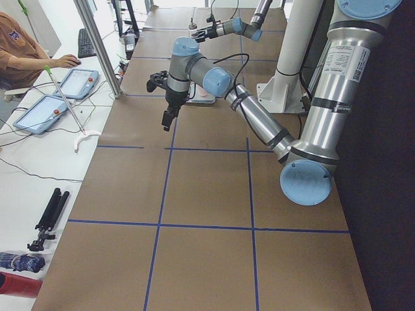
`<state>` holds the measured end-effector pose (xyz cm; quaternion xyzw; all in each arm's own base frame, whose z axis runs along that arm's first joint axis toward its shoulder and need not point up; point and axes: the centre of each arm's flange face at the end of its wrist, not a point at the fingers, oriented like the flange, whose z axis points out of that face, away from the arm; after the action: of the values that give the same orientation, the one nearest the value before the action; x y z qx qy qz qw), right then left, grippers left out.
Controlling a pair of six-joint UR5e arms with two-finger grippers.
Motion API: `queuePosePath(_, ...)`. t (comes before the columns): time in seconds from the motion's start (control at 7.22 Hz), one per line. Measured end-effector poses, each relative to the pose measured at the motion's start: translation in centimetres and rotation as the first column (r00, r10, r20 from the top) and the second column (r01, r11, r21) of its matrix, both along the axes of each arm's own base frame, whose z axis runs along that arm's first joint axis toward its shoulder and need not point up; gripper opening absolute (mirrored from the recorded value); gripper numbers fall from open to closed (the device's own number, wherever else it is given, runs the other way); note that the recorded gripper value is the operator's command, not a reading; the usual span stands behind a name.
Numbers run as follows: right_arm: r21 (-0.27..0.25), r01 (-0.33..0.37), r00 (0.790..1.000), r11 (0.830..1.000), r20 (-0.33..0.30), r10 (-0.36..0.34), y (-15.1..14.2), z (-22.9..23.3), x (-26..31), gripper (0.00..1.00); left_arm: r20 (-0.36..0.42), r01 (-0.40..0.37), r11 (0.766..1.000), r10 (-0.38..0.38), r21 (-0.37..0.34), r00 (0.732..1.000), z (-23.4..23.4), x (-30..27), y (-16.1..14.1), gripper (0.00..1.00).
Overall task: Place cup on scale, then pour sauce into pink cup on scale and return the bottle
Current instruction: 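Carry the upright bottle with the right gripper away from the scale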
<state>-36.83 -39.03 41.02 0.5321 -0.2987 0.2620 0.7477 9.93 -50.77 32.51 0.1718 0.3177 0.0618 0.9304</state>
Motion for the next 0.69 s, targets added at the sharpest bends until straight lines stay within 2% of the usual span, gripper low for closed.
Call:
queuePosePath(0.42, -0.003, -0.069, 0.995, 0.998, -0.067, 0.069, -0.3, 3.7, 0.0, 0.0, -0.001, 0.0, 1.0, 0.0, 0.004, 1.0, -0.2, 0.0, 0.0, 1.0)
queuePosePath(0.69, -0.001, -0.084, 0.992, 0.996, -0.096, 0.084, -0.5, 4.9, -0.4, 0.0, -0.002, 0.0, 1.0, 0.0, 0.004, 1.0, -0.2, 0.0, 0.0, 1.0)
